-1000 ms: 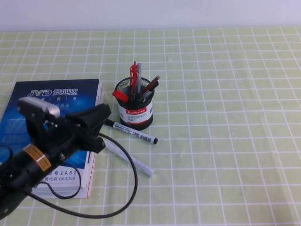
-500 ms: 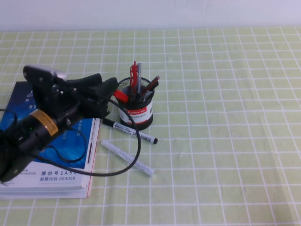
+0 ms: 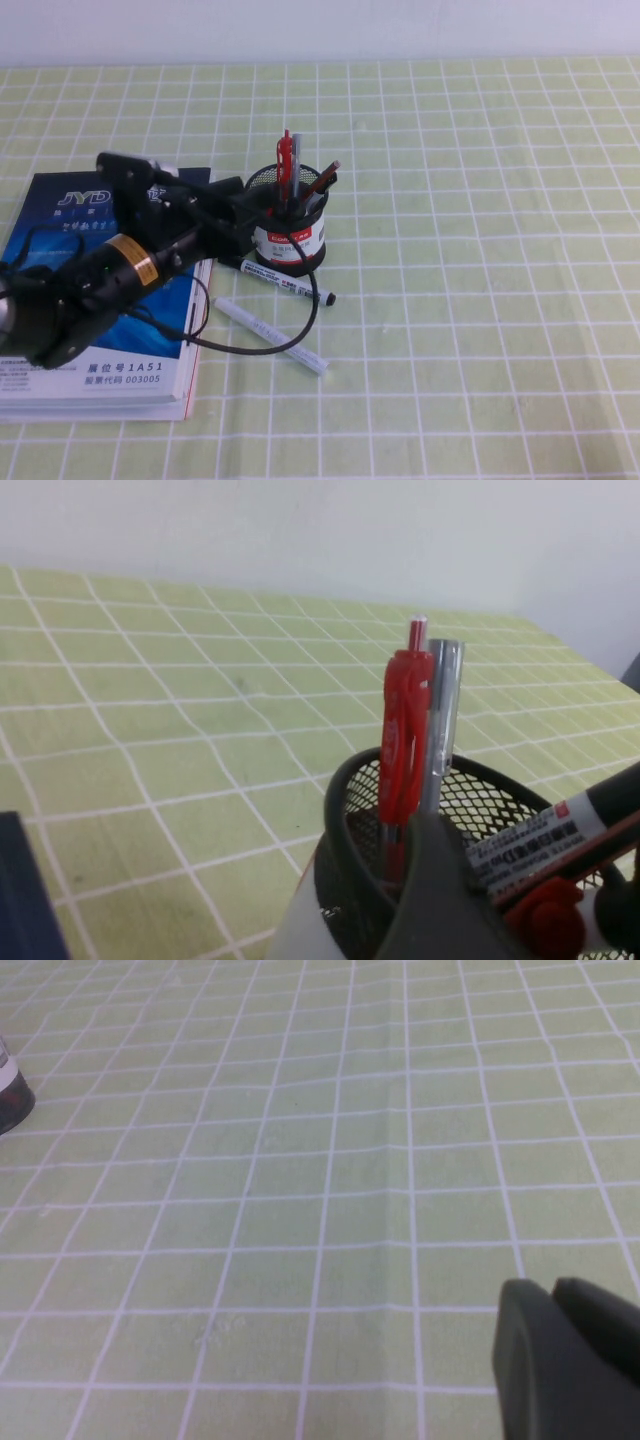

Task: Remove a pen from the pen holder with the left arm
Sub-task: Pick up the pen from the pen holder

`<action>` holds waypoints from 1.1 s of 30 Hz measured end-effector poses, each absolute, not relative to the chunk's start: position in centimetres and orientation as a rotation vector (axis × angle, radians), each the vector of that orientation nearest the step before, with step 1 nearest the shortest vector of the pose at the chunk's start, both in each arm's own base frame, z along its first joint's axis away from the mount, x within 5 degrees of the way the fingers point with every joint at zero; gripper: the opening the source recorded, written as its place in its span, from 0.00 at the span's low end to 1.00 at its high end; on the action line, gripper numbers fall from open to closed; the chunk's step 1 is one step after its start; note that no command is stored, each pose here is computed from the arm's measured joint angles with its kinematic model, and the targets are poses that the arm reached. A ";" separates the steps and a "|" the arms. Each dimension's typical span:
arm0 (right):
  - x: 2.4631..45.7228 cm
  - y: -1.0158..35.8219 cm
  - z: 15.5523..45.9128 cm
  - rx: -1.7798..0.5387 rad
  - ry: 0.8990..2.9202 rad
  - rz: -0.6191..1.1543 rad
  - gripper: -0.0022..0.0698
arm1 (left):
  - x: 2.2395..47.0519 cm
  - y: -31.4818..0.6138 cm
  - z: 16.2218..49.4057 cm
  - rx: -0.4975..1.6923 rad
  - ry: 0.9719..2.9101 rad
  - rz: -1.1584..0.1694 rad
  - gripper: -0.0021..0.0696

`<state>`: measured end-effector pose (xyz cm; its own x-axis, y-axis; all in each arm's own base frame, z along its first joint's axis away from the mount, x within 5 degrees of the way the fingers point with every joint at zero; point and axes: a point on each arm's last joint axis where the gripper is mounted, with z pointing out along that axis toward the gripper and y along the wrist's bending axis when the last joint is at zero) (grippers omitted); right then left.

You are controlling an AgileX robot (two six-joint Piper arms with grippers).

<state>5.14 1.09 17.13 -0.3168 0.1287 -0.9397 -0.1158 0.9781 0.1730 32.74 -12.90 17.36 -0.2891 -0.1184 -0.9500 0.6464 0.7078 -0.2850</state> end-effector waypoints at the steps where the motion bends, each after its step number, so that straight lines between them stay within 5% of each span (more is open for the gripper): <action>1: 5.1 1.1 17.1 0.009 1.877 0.244 0.01 | 32.9 -13.1 17.3 0.430 1.715 -0.792 0.51; 5: 5.1 1.1 17.1 0.009 1.877 0.244 0.01 | 33.3 -13.8 17.1 0.447 1.739 -0.777 0.43; 11: 5.1 1.1 17.1 0.009 1.877 0.244 0.01 | 33.5 -13.8 17.0 0.426 1.754 -0.768 0.12; 22: 5.1 1.1 17.1 0.009 1.877 0.244 0.01 | 33.4 -13.9 17.6 0.433 1.740 -0.757 0.12; 33: 5.1 1.1 17.1 0.009 1.877 0.244 0.01 | 31.6 -13.3 23.4 0.557 1.656 -0.634 0.12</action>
